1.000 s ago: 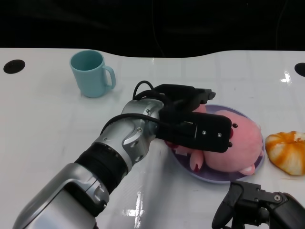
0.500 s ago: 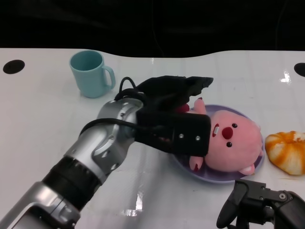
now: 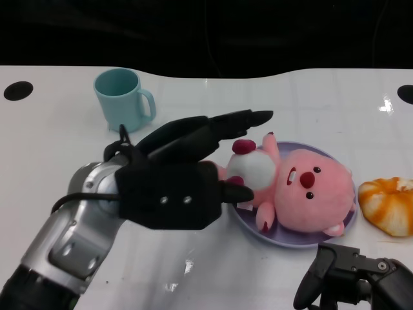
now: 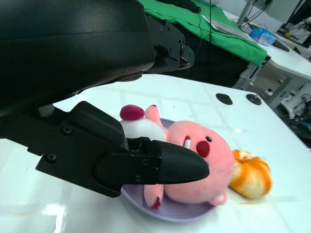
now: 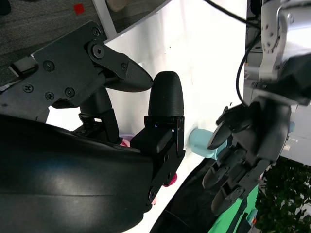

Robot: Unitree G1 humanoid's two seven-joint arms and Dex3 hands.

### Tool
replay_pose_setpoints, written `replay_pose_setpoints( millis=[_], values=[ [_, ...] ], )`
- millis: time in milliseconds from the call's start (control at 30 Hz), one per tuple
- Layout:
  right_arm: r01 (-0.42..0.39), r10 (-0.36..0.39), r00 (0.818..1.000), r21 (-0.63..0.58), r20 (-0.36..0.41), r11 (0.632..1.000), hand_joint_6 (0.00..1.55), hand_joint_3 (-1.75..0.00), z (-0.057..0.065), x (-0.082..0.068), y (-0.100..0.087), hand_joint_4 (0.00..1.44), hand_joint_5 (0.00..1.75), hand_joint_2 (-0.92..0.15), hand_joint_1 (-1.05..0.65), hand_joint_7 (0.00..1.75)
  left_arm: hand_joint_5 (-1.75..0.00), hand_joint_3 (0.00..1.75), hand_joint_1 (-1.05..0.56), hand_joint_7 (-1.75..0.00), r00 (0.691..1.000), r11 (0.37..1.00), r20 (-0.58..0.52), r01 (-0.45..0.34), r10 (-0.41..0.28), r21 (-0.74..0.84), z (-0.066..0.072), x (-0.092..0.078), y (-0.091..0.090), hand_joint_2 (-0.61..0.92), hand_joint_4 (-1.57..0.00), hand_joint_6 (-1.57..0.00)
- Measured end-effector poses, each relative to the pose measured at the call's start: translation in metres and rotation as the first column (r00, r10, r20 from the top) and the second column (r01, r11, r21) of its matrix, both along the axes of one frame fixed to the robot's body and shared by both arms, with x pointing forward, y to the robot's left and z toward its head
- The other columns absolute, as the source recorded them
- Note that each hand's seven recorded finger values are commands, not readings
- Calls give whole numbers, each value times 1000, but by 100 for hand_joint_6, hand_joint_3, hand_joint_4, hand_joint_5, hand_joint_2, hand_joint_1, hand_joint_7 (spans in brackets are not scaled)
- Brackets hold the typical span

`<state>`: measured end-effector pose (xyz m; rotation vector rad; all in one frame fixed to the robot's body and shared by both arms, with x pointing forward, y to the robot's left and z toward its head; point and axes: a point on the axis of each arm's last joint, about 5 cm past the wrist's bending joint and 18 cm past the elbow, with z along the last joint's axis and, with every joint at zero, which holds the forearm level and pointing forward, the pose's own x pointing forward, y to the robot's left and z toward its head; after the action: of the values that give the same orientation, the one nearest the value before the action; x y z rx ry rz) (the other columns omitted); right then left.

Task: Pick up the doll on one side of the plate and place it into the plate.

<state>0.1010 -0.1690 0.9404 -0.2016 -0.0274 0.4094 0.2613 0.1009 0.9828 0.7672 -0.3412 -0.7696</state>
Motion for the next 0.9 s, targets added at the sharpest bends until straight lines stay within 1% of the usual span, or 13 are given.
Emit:
replay_pose_setpoints(
  millis=[33,67,100,133,200,400,567,633,700,733,800,833,900],
  values=[
    [-1,1,1000,0,0,1000,61,-106,0,0,0,66,171,-55,-21,135,-25,42,-76,-9,1000,1000,-3,-7,7,-16,-1,-3,4,92,-19,-21],
    [-1,1,1000,0,0,1000,61,-106,0,0,0,66,171,-55,-21,135,-38,41,-75,-9,1000,999,-11,-14,13,-36,-2,-6,8,92,-15,-23],
    [-1,1,1000,0,-1,1000,62,-106,-1,1,0,66,171,-55,-22,135,-61,39,-74,-9,1000,998,-16,-23,22,-54,-4,-9,12,92,-8,-26],
    [-1,1,1000,-1,-3,1000,62,-106,-1,1,0,66,171,-55,-22,135,-72,38,-73,-9,999,998,-19,-31,30,-63,-6,-12,15,92,-6,-28],
    [-1,1,1000,-2,-4,1000,62,-106,-1,1,0,66,170,-54,-22,135,-82,35,-70,-10,999,994,-27,-40,37,-103,-12,-18,21,92,-6,-31],
    [-2,2,1000,-3,-2,1000,62,-106,-2,2,0,66,170,-54,-21,135,-94,17,-45,-16,997,972,-59,-62,50,-227,-26,-33,36,92,-17,-48],
    [-2,2,1000,-3,-1,1000,62,-106,-2,3,0,67,170,-54,-21,135,-106,12,-19,-24,990,943,-101,-126,100,-307,-39,-49,45,92,-34,-66],
    [-3,3,1000,-3,-1,1000,62,-106,-2,3,0,67,170,-54,-21,135,-111,14,-17,-29,984,914,-141,-156,110,-374,-43,-56,48,92,-46,-76],
    [-3,3,1000,-4,-1,1000,62,-106,-3,3,-1,67,170,-54,-21,135,-112,15,-16,-31,978,886,-177,-180,113,-427,-46,-62,49,92,-49,-79],
    [-3,3,1000,-4,-1,1000,62,-106,-3,3,-1,67,170,-54,-21,135,-113,20,-15,-35,976,879,-187,-187,114,-439,-46,-63,50,90,-53,-81],
    [-4,4,1000,-4,1,1000,62,-106,-3,4,-1,66,170,-55,-21,135,-120,88,-11,-68,963,842,-238,-230,124,-488,-48,-69,51,60,-66,-80],
    [-4,4,1000,-5,1,1000,62,-107,-4,4,-1,66,169,-55,-21,135,-123,101,-10,-80,952,812,-278,-260,126,-523,-50,-74,50,55,-69,-78],
    [-4,4,1000,-4,0,1000,62,-107,-4,4,-1,66,169,-54,-20,135,-131,110,-11,-101,923,756,-364,-328,127,-567,-53,-84,49,53,-72,-74]
  ],
)
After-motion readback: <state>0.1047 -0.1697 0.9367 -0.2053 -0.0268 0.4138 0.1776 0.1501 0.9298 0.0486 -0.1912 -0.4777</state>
